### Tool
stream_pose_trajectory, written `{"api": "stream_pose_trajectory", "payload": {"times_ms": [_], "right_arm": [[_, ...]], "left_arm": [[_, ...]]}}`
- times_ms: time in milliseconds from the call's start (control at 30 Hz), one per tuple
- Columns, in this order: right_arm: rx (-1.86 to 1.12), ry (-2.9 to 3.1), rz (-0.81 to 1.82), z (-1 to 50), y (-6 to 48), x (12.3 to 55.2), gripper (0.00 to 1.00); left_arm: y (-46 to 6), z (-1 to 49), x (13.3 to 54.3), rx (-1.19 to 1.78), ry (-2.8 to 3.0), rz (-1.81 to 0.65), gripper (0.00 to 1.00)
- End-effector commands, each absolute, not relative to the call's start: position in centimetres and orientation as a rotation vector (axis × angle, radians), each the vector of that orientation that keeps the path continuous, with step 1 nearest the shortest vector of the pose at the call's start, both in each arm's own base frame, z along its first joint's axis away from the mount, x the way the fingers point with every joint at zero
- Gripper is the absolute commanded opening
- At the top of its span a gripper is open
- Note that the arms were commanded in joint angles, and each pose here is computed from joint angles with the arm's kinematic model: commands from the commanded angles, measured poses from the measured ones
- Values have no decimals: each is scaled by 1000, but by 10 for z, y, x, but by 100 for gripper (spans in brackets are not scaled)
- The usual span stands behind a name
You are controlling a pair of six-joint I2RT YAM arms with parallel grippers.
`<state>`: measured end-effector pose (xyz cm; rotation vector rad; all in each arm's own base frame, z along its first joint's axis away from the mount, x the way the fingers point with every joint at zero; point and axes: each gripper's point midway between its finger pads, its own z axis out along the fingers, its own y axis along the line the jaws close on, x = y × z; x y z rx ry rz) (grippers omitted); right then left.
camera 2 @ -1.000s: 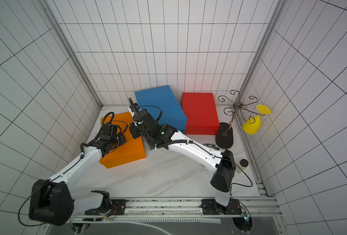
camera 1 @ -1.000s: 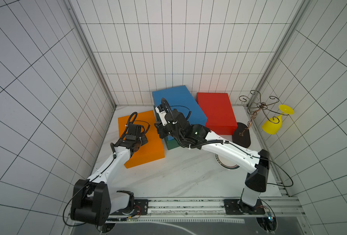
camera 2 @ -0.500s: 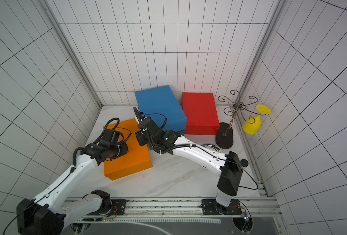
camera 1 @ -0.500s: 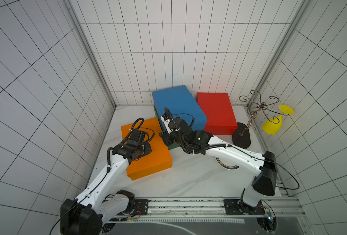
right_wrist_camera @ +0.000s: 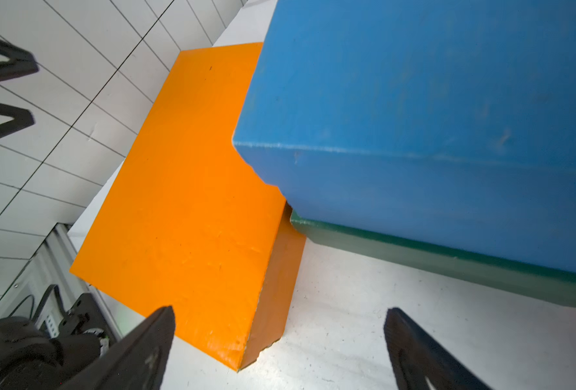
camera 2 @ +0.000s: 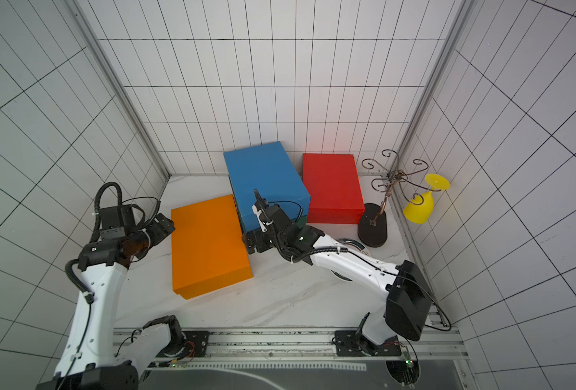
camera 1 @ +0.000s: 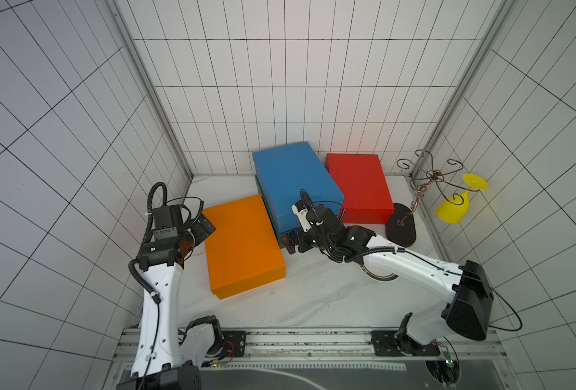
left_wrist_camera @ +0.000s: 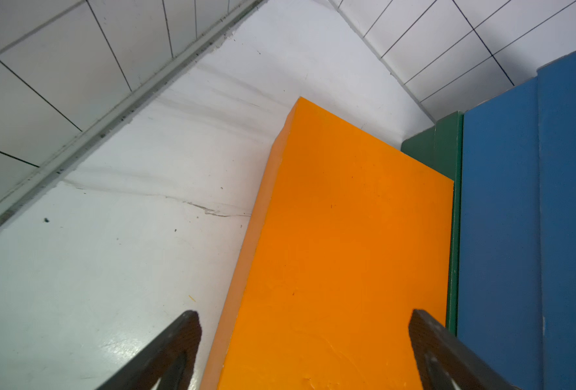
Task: Stack the shoeboxes
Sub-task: Move the shoebox to the center of the board, then pick up the shoebox from the center of the board.
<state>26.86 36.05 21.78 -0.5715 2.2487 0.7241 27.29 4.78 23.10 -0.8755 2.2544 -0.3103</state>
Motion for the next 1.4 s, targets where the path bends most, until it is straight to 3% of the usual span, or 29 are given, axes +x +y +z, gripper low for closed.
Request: {"api": "stream_pose_trajectory", "payload": {"times_ms": [0,300,933,1367], "right_arm": [[-563,2286,841,198,362,256,98],[-589,2313,1060,164,381,247,90],[-526,2398,1200,116,406,238,88],[-611,2365,1311,121,441,211,78]], "left_arm": [[45,212,272,-901,2277,-412,97],[52,178,267,-1004,2261,-473,97],[27,119,272,-1017,2281,-733,97],[10,99,258,-1014,2272,-832,95]]}}
